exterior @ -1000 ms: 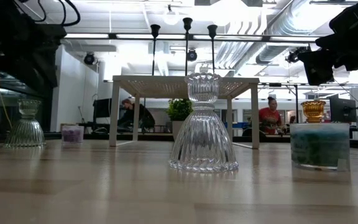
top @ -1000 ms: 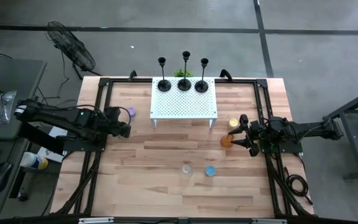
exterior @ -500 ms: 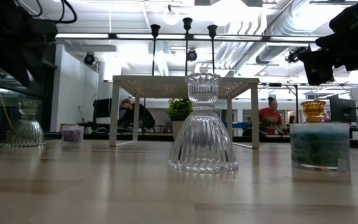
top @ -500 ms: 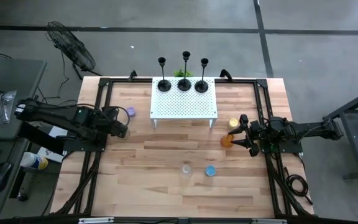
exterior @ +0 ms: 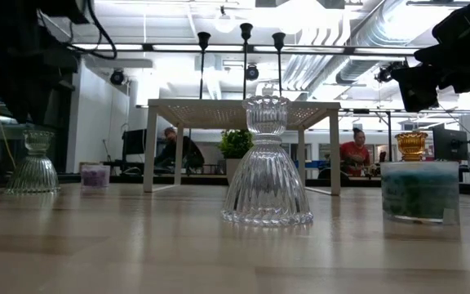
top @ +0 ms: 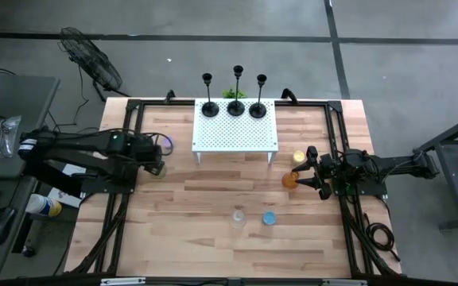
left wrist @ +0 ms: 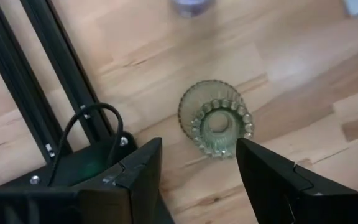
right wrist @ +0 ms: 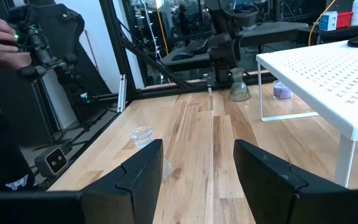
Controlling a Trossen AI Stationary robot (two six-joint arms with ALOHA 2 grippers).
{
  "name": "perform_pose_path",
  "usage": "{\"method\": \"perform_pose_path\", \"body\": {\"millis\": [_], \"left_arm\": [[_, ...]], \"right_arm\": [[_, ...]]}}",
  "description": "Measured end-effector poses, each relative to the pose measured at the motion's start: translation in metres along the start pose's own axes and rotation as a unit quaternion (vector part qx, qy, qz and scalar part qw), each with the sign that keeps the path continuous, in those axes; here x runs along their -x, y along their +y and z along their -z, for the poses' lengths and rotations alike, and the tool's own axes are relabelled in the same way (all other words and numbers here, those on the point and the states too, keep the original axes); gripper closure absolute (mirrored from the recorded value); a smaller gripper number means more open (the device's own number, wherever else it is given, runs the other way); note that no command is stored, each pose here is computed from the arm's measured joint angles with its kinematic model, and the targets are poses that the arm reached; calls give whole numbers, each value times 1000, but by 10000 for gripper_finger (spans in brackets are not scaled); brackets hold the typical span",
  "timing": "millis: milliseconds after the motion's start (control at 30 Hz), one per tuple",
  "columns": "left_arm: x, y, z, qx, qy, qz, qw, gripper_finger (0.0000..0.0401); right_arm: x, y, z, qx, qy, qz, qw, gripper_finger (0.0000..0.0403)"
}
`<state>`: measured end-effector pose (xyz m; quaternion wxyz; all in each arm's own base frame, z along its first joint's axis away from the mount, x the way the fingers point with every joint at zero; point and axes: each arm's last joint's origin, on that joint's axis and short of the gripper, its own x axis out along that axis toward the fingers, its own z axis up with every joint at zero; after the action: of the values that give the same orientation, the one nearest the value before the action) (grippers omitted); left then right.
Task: Pick & Place candle stick holders
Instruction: Put the green candle holder on the shelf
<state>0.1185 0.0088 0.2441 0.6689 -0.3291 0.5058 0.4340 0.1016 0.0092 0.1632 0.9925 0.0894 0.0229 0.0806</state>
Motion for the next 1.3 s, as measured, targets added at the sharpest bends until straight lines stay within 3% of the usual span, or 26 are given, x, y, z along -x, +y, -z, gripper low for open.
{"method": "perform_pose_path", "body": {"millis": [300,967,1300], "left_arm": [[-14,-6,-14,-19,30,-39,999,201],[-26,-14,-20,-28,74,-58,995,204],[-26,-15,-19,-27,77,-49,995,278]], "right_arm": [[0,0,0,0,0,0,1000,212],[0,0,0,0,0,0,1000,212],[0,0,0,0,0,0,1000,212]]}}
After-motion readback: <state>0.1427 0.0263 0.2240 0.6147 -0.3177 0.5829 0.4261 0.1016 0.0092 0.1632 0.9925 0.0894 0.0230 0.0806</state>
